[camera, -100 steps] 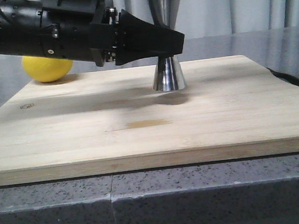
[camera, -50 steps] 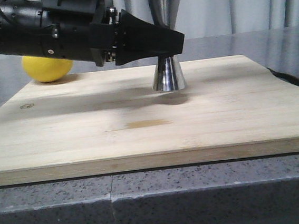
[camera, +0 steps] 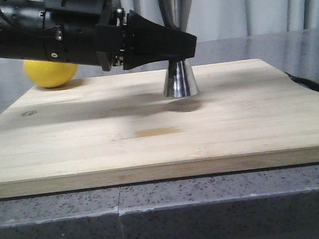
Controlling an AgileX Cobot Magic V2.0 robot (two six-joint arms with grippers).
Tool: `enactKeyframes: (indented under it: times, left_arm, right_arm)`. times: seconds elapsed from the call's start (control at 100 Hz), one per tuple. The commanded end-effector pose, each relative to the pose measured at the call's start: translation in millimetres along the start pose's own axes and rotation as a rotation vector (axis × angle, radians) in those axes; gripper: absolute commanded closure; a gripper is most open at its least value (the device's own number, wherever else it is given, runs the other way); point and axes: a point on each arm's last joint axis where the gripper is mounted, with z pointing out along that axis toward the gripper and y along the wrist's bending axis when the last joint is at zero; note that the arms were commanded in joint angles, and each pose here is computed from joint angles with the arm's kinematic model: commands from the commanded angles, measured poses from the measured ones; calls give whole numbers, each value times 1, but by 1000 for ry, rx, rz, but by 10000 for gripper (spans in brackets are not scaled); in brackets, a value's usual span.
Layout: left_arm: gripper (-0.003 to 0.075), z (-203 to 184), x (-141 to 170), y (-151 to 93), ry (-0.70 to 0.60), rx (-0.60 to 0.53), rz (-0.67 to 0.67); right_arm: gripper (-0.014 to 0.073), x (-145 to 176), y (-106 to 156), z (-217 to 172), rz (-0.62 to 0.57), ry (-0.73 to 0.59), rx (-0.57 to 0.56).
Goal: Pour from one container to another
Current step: 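Pour the clear liquid from the beaker into the jigger cup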
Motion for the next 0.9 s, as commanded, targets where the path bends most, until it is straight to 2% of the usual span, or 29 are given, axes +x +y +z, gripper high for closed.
enactKeyframes:
  times: [0.0, 0.89]
  left_arm:
    - [739, -3, -36, -17, -147, 91, 49]
    - [739, -3, -36, -17, -147, 91, 49]
  right_arm:
    - [391, -6, -20, -19, -24, 34, 111]
    - [391, -3, -19, -19, -72, 67, 95]
